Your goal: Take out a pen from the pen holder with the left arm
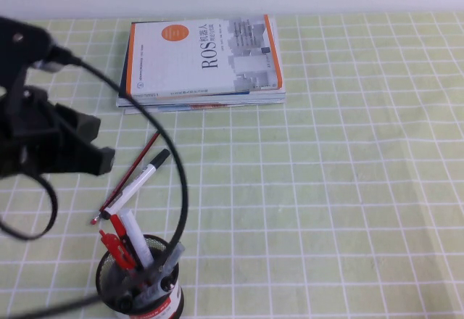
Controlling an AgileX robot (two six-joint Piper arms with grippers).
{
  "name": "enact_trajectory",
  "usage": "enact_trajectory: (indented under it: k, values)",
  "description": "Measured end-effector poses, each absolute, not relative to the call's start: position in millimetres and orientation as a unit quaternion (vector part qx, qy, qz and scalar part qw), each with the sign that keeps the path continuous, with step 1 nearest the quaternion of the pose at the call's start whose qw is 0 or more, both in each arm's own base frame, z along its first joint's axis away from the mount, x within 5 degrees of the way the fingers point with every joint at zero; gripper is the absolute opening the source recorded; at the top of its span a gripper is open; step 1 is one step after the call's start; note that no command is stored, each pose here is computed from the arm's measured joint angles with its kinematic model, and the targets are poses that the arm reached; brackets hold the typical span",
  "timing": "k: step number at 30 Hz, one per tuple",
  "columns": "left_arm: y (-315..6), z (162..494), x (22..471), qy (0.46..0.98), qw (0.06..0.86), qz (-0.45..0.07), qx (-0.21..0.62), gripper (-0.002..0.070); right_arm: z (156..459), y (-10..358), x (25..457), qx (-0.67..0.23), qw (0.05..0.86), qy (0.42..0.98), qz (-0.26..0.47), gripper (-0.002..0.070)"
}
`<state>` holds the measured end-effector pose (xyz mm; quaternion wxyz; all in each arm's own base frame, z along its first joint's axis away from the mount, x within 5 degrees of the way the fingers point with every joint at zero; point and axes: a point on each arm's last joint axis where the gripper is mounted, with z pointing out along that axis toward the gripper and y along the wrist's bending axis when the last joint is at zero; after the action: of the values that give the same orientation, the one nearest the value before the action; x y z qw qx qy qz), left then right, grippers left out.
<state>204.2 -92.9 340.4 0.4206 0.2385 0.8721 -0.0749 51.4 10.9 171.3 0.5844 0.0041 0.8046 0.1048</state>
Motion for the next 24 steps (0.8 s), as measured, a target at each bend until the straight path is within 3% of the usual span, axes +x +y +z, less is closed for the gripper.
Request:
enact_trajectory:
  k: [12,24]
  values:
    - [-48.8,311.1,107.0,0.809,0.543,-0.104,0.200,0.0000,171.3,10.9,51.4,0.004,0.584,0.805,0.105,-0.0013]
    - [-42.2,290.9,95.6,0.810,0.543,-0.091,0.205,0.0000,171.3,10.9,51.4,0.004,0.584,0.805,0.105,-0.0013]
